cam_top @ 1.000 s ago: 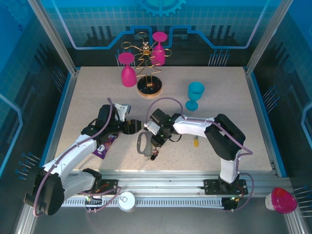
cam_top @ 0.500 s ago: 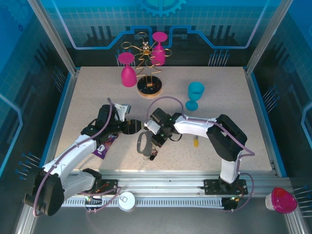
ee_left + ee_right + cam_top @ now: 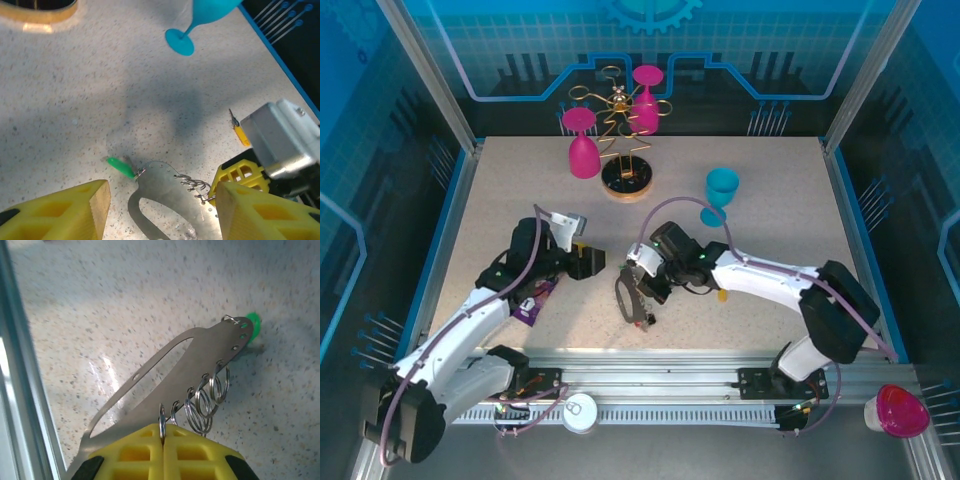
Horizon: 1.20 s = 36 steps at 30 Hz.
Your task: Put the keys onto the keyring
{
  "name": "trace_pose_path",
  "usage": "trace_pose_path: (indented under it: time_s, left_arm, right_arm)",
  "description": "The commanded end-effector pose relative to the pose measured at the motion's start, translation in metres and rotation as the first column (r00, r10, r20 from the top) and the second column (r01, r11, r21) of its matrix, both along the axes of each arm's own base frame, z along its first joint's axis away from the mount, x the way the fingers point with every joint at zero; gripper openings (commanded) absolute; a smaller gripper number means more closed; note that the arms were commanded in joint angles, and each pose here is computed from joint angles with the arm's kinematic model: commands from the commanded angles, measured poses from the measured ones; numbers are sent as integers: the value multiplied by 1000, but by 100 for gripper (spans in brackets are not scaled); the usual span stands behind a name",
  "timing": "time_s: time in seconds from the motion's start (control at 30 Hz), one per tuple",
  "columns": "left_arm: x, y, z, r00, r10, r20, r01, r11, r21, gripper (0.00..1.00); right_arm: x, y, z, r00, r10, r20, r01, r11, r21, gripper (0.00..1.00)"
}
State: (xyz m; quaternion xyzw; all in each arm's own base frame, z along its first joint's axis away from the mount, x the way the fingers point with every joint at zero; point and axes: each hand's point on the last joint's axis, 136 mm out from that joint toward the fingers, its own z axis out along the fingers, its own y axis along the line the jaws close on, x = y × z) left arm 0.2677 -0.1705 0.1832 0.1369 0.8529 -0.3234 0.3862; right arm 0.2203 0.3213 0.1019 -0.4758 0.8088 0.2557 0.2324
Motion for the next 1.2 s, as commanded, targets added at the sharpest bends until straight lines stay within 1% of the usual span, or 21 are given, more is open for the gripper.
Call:
trace_pose_path:
  time_s: [0.0, 0.07, 0.17, 0.27, 0.37, 0.4, 0.47, 0.6, 0.7, 0.97, 1.17]
  left_arm:
    - [-18, -12, 19, 976, -173, 133, 170, 985, 35, 56]
    - [-28, -18, 26, 946, -261, 191, 254, 965, 60, 53]
    - [-47, -27, 29, 879, -405, 253, 392, 914, 100, 48]
    - [-62, -36, 29, 807, -506, 303, 495, 861, 120, 40]
    - [-75, -46, 29, 730, -572, 374, 570, 812, 130, 36]
    - [-78, -50, 28, 707, -586, 396, 584, 799, 140, 37]
    - [-81, -55, 26, 681, -600, 419, 599, 786, 152, 37]
    - [-76, -60, 23, 671, -597, 440, 590, 789, 171, 36]
    - [-72, -61, 21, 674, -591, 444, 575, 796, 188, 35]
    - [-64, -63, 8, 691, -602, 400, 564, 795, 223, 34]
    - [-60, -65, 8, 695, -601, 393, 558, 797, 232, 34]
  right_arm:
    - [2, 14, 44, 988, 79, 133, -104, 977, 187, 0]
    - [0, 15, 60, 980, 100, 173, -140, 962, 236, 0]
    - [-10, 12, 67, 971, 136, 198, -189, 941, 280, 0]
    - [-16, 10, 82, 958, 151, 242, -228, 915, 332, 0]
    - [-18, 10, 93, 952, 151, 265, -243, 901, 359, 0]
    - [-18, 11, 95, 952, 151, 267, -244, 899, 363, 0]
    - [-16, 11, 97, 955, 143, 260, -234, 902, 363, 0]
    - [-16, 14, 98, 960, 142, 242, -224, 906, 358, 0]
    - [-16, 17, 97, 960, 147, 238, -226, 908, 353, 0]
    - [-19, 23, 99, 960, 159, 231, -235, 905, 353, 0]
    - [-22, 28, 99, 957, 174, 231, -249, 901, 355, 0]
